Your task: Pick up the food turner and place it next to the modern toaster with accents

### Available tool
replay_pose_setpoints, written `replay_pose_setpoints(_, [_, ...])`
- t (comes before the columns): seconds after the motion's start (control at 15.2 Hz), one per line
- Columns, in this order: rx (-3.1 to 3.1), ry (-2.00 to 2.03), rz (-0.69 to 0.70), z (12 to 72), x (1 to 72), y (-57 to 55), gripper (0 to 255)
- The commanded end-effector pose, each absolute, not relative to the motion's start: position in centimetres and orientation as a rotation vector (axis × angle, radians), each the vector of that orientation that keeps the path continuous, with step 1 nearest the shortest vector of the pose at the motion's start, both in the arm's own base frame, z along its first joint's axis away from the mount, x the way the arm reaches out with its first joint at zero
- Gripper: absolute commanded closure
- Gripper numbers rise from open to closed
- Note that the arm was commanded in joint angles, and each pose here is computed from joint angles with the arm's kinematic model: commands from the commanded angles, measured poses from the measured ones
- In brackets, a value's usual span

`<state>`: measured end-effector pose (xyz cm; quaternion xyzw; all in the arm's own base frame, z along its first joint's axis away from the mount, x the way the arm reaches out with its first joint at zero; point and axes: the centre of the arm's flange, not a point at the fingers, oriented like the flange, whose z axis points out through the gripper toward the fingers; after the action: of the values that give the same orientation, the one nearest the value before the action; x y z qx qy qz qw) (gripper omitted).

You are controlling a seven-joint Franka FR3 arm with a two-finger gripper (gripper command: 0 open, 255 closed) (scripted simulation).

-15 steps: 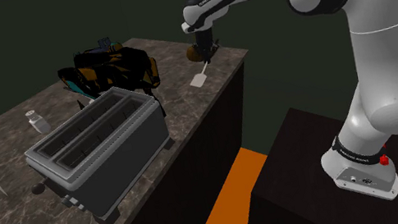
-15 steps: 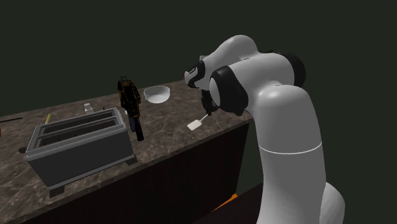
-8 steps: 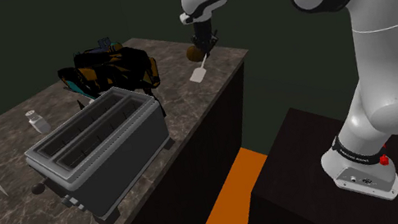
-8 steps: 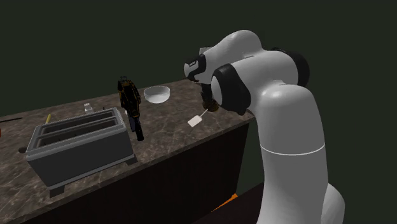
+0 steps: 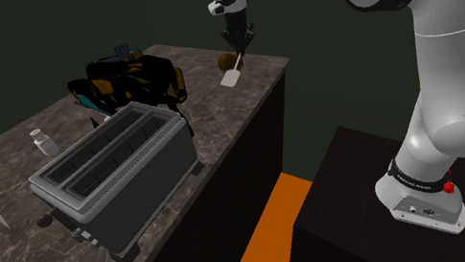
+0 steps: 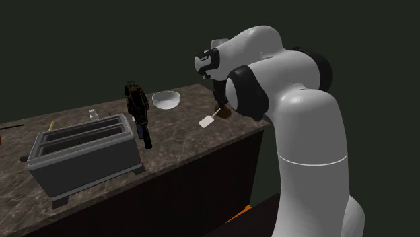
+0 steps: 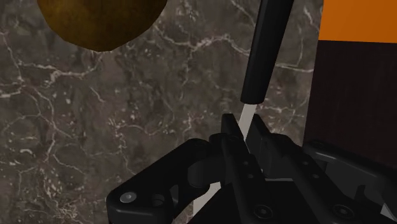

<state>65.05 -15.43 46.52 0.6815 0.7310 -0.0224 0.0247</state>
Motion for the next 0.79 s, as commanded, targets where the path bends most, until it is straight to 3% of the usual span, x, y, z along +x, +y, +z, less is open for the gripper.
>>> replay_pose_setpoints(0.0, [2.109, 2.261, -0.07, 47.6, 65.1, -15.5, 255])
replay_pose_setpoints(0.73, [2.109, 2.261, -0.07, 53.4, 65.1, -15.5, 255])
